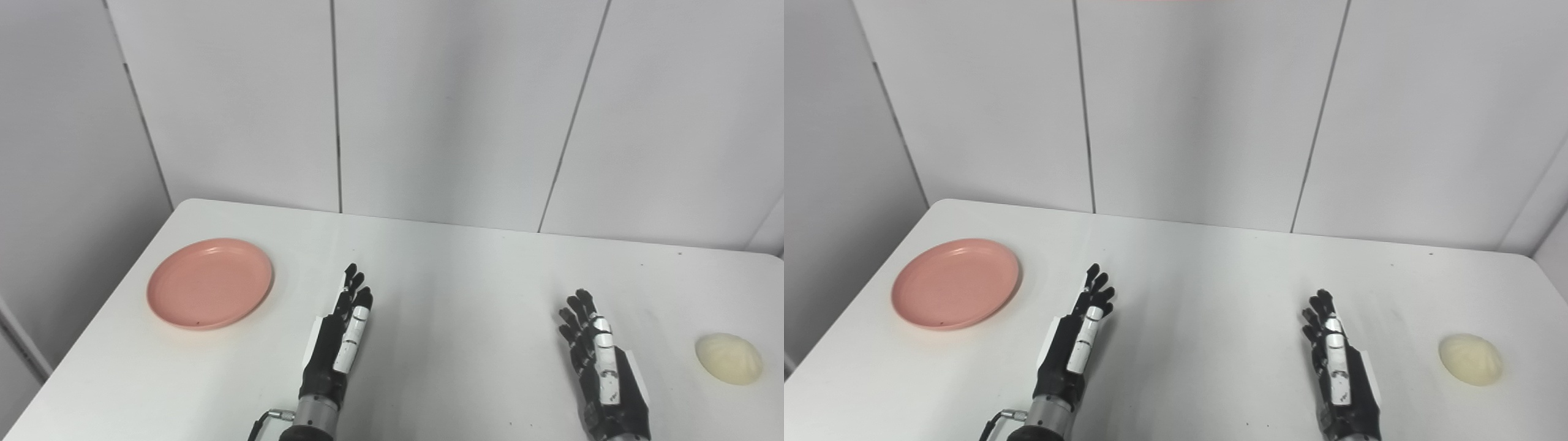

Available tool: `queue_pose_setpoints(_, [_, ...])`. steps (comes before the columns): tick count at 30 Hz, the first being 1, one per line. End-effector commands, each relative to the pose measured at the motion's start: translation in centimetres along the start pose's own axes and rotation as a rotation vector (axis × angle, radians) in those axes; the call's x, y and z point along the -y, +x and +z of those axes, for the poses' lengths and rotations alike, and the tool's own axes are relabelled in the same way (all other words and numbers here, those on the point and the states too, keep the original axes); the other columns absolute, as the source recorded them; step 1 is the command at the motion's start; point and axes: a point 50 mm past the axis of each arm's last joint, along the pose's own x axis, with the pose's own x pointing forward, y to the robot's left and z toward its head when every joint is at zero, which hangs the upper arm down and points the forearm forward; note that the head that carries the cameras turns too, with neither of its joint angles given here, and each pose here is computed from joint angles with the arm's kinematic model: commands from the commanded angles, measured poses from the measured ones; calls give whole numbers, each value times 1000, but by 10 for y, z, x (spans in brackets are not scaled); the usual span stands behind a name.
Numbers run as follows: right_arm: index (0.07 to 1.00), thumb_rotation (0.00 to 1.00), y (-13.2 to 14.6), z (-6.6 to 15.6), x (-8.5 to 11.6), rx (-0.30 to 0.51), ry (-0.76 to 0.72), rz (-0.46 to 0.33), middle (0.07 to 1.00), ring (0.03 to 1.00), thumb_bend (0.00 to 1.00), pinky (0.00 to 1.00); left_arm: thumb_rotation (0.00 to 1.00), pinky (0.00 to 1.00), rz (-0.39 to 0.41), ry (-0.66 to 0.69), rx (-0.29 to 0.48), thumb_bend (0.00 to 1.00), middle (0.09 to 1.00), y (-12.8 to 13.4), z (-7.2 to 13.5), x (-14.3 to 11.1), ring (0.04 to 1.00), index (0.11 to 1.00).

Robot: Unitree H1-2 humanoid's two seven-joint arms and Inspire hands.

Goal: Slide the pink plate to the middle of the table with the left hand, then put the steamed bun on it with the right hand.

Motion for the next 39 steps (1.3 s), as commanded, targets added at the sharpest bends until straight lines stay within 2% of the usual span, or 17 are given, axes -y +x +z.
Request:
queue_pose_setpoints(1, [976, 1000, -20, -27, 11, -64, 4, -28, 974, 965, 607, 989, 965, 955, 4, -3, -5, 650, 1000, -5, -11, 6, 956, 1000])
queue_pose_setpoints(5, [967, 1000, -21, -29, 11, -64, -9, -24, 970, 964, 598, 982, 975, 940, 12, -1, -4, 582, 995, -6, -13, 5, 944, 1000])
queue_pose_setpoints(13, [951, 1000, -21, -30, 6, -59, 3, -27, 956, 952, 610, 971, 985, 931, 13, 0, -4, 571, 992, -6, -17, 2, 939, 1000])
queue_pose_setpoints(18, [949, 1000, -20, -32, 3, -59, -7, -25, 955, 947, 636, 969, 978, 926, 16, 4, -5, 574, 999, -5, -18, -2, 942, 1000])
queue_pose_setpoints(26, [935, 1000, -21, -29, -7, -57, -1, -15, 942, 937, 618, 948, 970, 940, 37, -18, 15, 628, 989, -6, -14, -14, 944, 1000])
queue_pose_setpoints(28, [936, 1000, -22, -27, -11, -51, -3, -12, 944, 939, 603, 947, 973, 946, 45, -37, 44, 648, 979, -4, -6, -20, 947, 1000])
queue_pose_setpoints(34, [947, 1000, -26, -21, -23, -46, -3, -16, 942, 929, 580, 939, 937, 959, 57, -123, 183, 729, 960, 13, 44, -38, 954, 999])
queue_pose_setpoints(39, [947, 1000, -26, -18, -27, -40, -5, -24, 945, 932, 568, 944, 916, 955, 74, -111, 321, 785, 943, 45, 94, -61, 950, 993])
